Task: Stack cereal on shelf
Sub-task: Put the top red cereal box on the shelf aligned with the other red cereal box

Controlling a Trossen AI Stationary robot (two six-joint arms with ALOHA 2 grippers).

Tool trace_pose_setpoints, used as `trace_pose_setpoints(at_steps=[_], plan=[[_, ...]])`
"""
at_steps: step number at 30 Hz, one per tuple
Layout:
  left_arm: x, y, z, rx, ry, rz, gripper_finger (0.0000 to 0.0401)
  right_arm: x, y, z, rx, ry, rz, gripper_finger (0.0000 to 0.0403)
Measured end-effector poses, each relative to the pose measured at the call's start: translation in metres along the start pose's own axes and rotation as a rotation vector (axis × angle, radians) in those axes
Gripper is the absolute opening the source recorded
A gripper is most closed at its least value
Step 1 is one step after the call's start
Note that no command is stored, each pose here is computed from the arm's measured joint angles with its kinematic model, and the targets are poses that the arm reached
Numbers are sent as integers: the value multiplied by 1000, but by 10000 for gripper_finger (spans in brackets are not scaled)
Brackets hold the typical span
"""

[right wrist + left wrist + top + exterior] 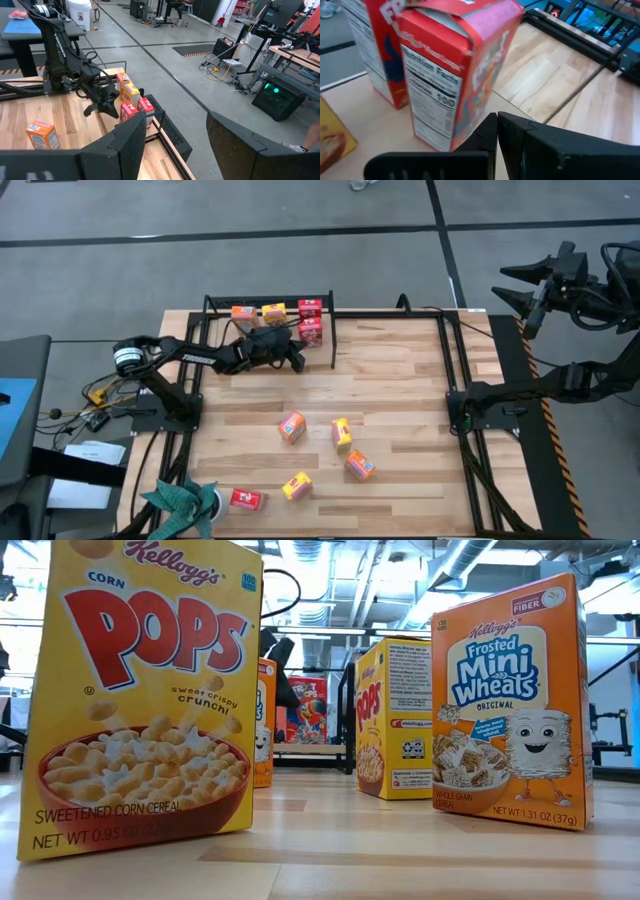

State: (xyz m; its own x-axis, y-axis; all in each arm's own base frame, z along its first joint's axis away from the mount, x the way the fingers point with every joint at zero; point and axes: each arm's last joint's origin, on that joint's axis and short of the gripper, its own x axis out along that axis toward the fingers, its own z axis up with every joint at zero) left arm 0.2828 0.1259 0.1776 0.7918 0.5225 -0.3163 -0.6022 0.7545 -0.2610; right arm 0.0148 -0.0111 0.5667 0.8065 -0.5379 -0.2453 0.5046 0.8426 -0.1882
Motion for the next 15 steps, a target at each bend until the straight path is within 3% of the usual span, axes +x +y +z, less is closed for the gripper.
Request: trace_pose_setpoints(at_steps=[15], plan=[[0,2,0,18,-23,73,0,0,0,0,-23,0,0,232]])
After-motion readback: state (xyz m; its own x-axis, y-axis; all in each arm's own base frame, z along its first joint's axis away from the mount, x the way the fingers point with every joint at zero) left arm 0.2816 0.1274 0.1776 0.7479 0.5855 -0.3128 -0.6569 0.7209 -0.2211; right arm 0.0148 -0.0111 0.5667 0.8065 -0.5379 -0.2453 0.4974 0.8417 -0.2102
